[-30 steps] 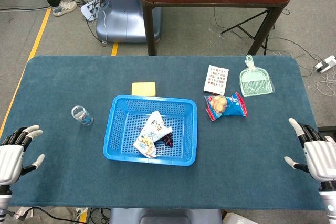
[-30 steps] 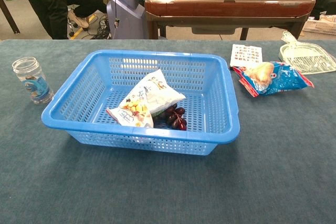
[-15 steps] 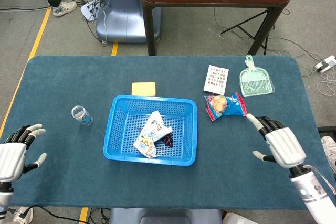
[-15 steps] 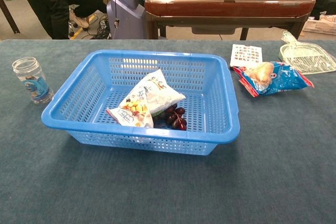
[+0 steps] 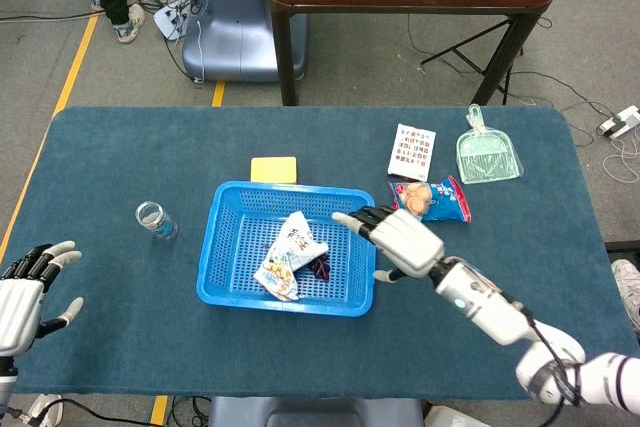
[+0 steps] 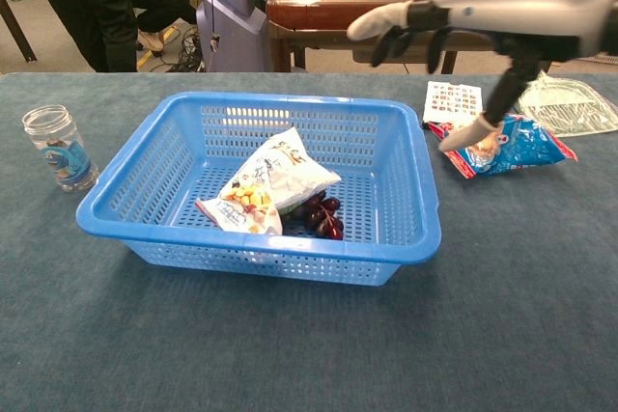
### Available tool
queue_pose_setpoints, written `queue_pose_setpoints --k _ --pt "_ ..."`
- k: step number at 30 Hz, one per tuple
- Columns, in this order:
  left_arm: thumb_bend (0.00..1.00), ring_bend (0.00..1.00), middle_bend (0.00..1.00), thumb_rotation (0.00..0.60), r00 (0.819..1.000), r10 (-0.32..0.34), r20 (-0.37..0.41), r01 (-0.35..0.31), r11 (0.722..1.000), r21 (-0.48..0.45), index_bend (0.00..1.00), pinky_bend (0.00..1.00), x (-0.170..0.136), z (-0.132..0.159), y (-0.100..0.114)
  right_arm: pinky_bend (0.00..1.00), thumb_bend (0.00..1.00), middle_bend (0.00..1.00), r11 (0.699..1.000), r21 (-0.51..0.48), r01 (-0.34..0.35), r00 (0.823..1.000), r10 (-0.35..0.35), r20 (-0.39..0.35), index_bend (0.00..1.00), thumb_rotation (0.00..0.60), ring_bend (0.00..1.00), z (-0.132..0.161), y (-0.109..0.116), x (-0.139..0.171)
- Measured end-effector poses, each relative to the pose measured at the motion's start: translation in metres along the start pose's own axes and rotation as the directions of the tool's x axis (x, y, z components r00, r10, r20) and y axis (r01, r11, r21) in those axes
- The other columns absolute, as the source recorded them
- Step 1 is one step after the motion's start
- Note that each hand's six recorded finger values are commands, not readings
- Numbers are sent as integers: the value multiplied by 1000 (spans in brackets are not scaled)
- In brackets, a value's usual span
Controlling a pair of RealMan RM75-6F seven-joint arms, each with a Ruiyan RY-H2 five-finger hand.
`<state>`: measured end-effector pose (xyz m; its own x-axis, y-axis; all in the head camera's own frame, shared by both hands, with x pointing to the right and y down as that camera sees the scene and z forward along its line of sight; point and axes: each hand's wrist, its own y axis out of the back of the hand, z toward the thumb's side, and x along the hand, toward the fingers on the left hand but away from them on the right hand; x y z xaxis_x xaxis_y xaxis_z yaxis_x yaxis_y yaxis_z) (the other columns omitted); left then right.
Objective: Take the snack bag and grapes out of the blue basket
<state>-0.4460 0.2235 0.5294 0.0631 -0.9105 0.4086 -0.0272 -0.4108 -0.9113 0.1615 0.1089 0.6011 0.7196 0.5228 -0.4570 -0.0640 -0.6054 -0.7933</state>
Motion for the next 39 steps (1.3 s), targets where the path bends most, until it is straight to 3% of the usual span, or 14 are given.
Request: queue_pose_setpoints --k 6,12,18,21,23,25,27,29,33,39 --pt "274 165 213 600 1000 -7 -5 7 1000 4 323 245 -3 -2 0 264 0 82 993 57 -99 990 104 -92 0 600 43 33 -14 -64" --pt "274 165 212 600 1000 -10 -4 10 1000 0 324 245 -4 -2 0 200 0 25 978 131 -164 976 180 -119 0 600 0 54 -39 -109" --pt "274 165 212 600 1000 -9 -20 8 1000 -9 325 245 -7 -6 0 192 0 34 966 149 -212 969 228 -95 0 600 0 65 -66 -143" --pt "274 165 212 600 1000 -12 -27 11 1000 -11 327 245 -9 -8 -1 191 0 87 959 158 -237 965 252 -80 9 600 9 68 -79 -154" --pt "274 165 212 600 999 -13 -32 13 1000 -11 327 245 -10 -10 -1 225 14 150 956 164 -245 963 259 -70 103 600 57 69 -86 -157" --pt "274 165 212 600 999 -10 -36 10 1000 -15 327 245 -11 -11 -1 344 155 249 957 164 -240 965 253 -65 328 600 163 71 -91 -160" --pt "274 165 212 600 999 -7 -40 7 1000 -17 327 245 -12 -11 -1 461 307 354 961 156 -226 970 238 -58 479 600 270 72 -93 -162" --pt "274 165 213 600 999 -5 -44 4 1000 -21 327 245 -13 -12 -1 585 395 457 967 147 -209 975 218 -51 587 600 381 71 -92 -163" --pt "274 165 213 600 999 -3 -49 2 1000 -21 327 245 -14 -14 -2 725 459 546 984 119 -135 989 141 -41 644 600 494 65 -78 -165" --pt "274 165 212 600 998 3 -56 -4 1000 -21 327 245 -14 -17 0 746 465 549 999 49 -9 1000 10 -21 645 600 512 44 -38 -154"
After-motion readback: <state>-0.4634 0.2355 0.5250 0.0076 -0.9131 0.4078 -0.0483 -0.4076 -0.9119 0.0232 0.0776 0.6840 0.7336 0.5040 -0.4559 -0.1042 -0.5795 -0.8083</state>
